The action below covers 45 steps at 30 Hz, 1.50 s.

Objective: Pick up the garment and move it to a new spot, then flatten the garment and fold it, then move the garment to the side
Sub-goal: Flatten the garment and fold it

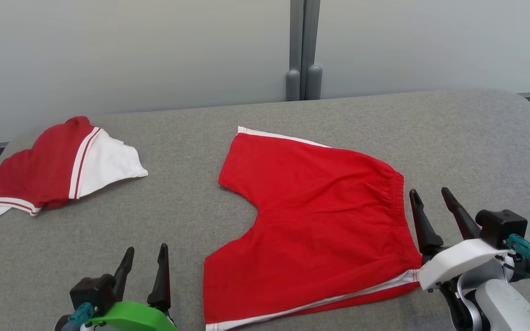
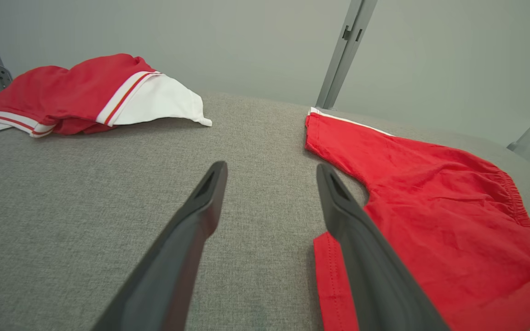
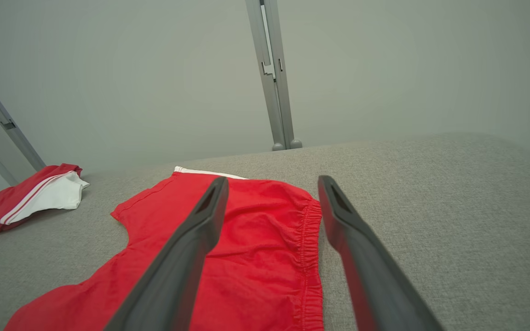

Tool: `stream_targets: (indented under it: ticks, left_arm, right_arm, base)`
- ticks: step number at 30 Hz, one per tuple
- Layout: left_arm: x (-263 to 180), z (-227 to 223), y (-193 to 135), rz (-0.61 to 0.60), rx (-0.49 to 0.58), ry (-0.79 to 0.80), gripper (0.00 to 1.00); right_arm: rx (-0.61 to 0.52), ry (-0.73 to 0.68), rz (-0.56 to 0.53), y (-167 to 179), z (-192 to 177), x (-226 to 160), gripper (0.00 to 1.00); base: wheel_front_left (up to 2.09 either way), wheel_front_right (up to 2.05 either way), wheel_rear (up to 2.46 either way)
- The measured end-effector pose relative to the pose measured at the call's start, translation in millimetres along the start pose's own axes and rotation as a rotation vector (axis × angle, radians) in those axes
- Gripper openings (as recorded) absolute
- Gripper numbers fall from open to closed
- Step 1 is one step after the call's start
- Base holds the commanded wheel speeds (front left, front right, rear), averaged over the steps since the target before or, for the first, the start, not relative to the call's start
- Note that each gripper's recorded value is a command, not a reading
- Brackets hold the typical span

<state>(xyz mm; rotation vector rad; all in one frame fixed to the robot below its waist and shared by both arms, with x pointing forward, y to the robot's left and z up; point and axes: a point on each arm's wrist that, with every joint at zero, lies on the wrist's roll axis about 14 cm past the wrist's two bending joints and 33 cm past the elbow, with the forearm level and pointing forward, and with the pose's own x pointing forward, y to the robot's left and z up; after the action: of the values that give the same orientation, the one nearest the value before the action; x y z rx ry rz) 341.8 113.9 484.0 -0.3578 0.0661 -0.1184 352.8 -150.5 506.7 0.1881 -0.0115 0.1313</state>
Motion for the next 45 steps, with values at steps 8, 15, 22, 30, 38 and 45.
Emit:
stream_targets:
  ticks: [8, 15, 22, 30, 38, 45]
  left_arm:
    - [-1.9, 0.0, 6.7, 0.023, 0.022, -0.005, 1.00]
    - [-1.2, 0.6, 3.0, 0.020, 0.038, -0.013, 1.00]
    - [-0.5, 3.8, 6.5, 0.033, 0.044, -0.025, 1.00]
    - [-8.6, -14.6, 4.6, 0.025, 0.068, 0.029, 1.00]
    - [-34.7, -66.0, -13.3, -0.090, 0.076, 0.234, 1.00]
    - [-54.2, -94.0, -28.3, -0.192, 0.082, 0.368, 1.00]
  right_arm:
    - [-0.006, -0.004, -0.004, 1.6, -0.4, 1.3, 1.00]
    - [-0.010, -0.005, -0.013, -1.0, -0.5, 2.8, 1.00]
    - [-0.015, -0.002, -0.014, -1.8, -1.8, 4.2, 1.00]
    - [-0.037, 0.026, 0.005, -1.2, -10.5, 3.6, 1.00]
    - [-0.125, 0.171, 0.095, -2.5, -52.6, -22.2, 1.00]
    - [-0.181, 0.251, 0.130, -17.4, -70.2, -40.2, 1.00]
  base:
    - [0.00, 0.00, 0.00]
    - [0.00, 0.00, 0.00]
    - [0.00, 0.00, 0.00]
    - [0.00, 0.00, 0.00]
    - [0.00, 0.00, 0.00]
    - [0.00, 0.00, 0.00]
